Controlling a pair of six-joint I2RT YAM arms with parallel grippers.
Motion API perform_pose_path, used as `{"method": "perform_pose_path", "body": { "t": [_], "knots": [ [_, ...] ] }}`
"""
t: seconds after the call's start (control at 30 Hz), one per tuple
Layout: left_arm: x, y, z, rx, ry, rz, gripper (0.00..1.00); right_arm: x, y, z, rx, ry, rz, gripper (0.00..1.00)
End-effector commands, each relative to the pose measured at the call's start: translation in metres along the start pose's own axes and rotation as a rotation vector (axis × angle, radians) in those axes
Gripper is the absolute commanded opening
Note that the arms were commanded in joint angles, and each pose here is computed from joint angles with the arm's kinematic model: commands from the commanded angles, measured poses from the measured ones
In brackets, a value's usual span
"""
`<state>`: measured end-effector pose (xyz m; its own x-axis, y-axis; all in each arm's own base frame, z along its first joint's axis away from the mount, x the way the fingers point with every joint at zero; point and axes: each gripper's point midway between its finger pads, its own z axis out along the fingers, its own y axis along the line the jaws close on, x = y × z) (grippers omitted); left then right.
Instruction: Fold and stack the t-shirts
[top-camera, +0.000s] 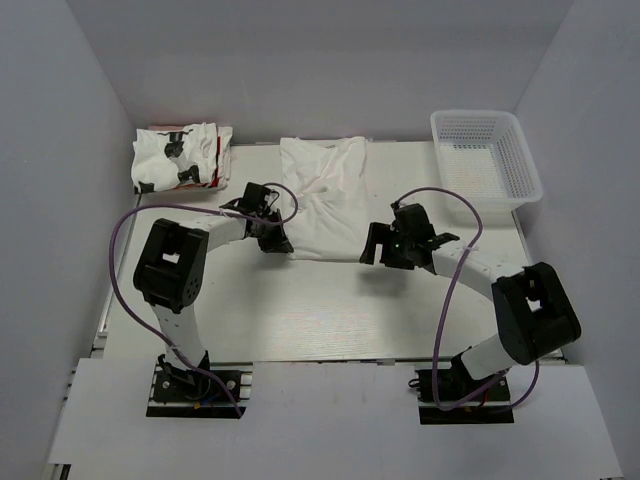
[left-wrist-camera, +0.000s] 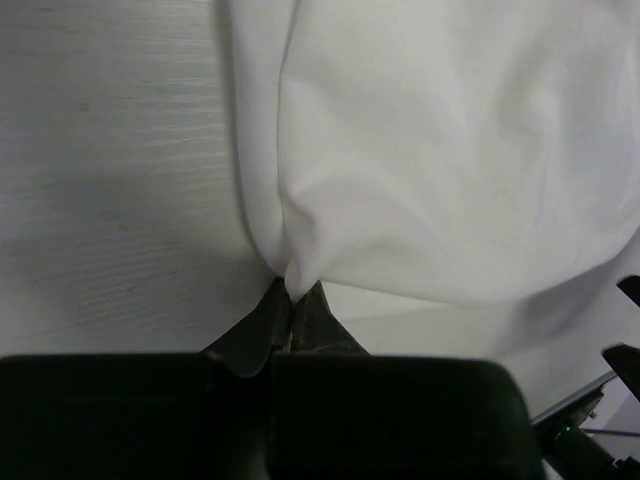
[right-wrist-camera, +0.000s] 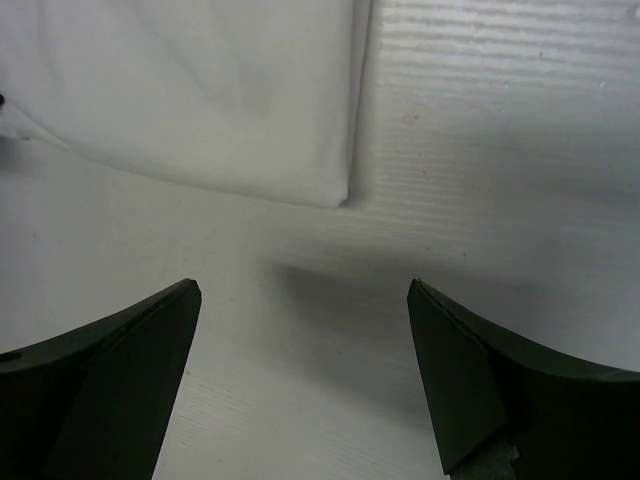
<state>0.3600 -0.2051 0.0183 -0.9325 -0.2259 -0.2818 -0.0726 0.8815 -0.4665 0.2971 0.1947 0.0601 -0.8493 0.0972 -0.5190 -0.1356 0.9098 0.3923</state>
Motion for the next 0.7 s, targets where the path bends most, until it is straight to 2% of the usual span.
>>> {"method": "perform_pose_path", "body": {
  "t": [0.0,0.17,0.47,0.63,0.67],
  "knots": [
    [0.03,0.021,0.013,-0.041,0.076,-0.011,0.0,0.008,0.003,0.011,-0.04,0.022,0.059,0.89],
    [0.035,0.022,0.012,-0.033,0.083,-0.011,0.0,-0.006,0.01,0.025,-0.073,-0.023,0.082,0.88],
    [0.041,0.024,0.002,-0.038,0.073,-0.019,0.0,-0.005,0.0,0.047,-0.018,0.0,0.145,0.86],
    [0.041,0.022,-0.002,-0.033,0.066,-0.016,0.0,-0.002,-0.003,0.054,-0.01,0.019,0.15,0.75],
    [0.043,0.026,-0.001,-0.045,0.068,-0.018,0.0,-0.001,-0.002,0.056,-0.01,0.025,0.147,0.63]
  ]
}}
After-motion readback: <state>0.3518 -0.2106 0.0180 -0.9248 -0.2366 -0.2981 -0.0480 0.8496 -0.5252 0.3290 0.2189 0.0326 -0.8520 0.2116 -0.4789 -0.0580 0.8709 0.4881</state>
